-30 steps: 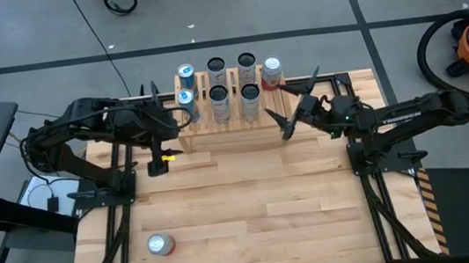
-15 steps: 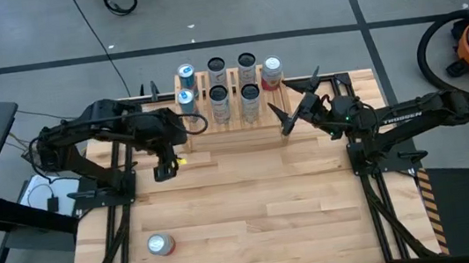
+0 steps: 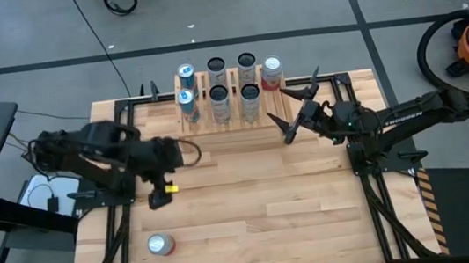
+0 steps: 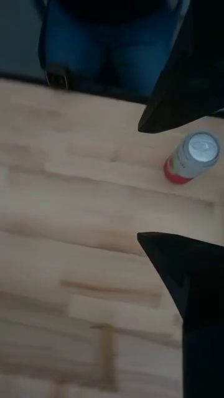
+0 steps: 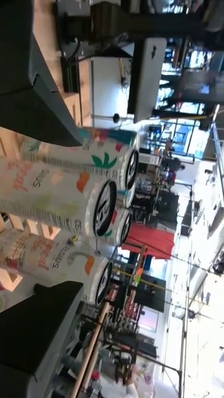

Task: Place canned beverage on shelf
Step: Put the pink white soda can on the shelf aligned with the other pink white soda can

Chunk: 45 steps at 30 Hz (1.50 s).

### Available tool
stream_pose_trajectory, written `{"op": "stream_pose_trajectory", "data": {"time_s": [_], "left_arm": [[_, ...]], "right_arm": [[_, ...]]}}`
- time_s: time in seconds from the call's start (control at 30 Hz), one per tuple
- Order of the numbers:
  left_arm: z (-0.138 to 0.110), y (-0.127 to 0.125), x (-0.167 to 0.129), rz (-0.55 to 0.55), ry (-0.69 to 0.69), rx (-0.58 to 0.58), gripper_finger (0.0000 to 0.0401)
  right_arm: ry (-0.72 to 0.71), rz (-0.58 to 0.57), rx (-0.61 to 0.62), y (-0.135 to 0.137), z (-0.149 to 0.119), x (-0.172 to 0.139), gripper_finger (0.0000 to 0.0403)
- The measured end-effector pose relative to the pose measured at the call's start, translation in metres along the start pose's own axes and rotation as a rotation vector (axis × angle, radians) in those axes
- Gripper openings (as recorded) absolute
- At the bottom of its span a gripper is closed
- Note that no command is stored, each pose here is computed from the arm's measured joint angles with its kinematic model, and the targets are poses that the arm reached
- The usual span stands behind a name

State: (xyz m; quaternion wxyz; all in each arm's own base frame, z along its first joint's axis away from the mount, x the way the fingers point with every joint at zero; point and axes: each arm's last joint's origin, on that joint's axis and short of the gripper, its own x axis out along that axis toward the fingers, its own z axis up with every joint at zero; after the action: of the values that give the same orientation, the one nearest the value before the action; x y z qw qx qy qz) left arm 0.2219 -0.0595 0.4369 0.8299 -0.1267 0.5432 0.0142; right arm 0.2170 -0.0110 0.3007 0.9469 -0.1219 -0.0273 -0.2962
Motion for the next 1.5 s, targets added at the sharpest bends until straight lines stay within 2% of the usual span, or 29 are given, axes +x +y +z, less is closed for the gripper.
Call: {"op": "stream_pose_trajectory", "data": {"time_s": [0.43, 0.63, 0.83, 0.97, 1.07, 1.33, 1.5], "left_arm": [[-0.065, -0.052, 0.070, 0.133, 0.280, -0.204, 0.0275], [-0.092, -0.077, 0.091, 0.112, 0.273, -0.303, 0.0275], [-0.119, -0.089, 0.109, 0.164, 0.264, -0.533, 0.0275], [-0.125, -0.097, 0.114, 0.117, 0.256, -0.576, 0.0275], [-0.129, -0.099, 0.113, 0.123, 0.245, -0.627, 0.0275], [-0.126, -0.098, 0.114, 0.155, 0.219, -0.918, 0.0275], [-0.123, -0.098, 0.118, 0.181, 0.211, -1.035, 0.0275]], "right_arm": [[-0.034, 0.072, 0.034, 0.011, 0.008, -0.012, 0.0383], [-0.048, 0.103, 0.053, 0.015, 0.011, -0.017, 0.0383], [-0.053, 0.131, 0.056, 0.019, 0.012, -0.020, 0.0383], [-0.056, 0.148, 0.058, 0.022, 0.013, -0.023, 0.0383], [-0.058, 0.159, 0.060, 0.024, 0.014, -0.024, 0.0383], [-0.044, 0.170, 0.035, 0.026, 0.012, -0.025, 0.0383], [-0.031, 0.175, 0.019, 0.026, 0.011, -0.025, 0.0383]]}}
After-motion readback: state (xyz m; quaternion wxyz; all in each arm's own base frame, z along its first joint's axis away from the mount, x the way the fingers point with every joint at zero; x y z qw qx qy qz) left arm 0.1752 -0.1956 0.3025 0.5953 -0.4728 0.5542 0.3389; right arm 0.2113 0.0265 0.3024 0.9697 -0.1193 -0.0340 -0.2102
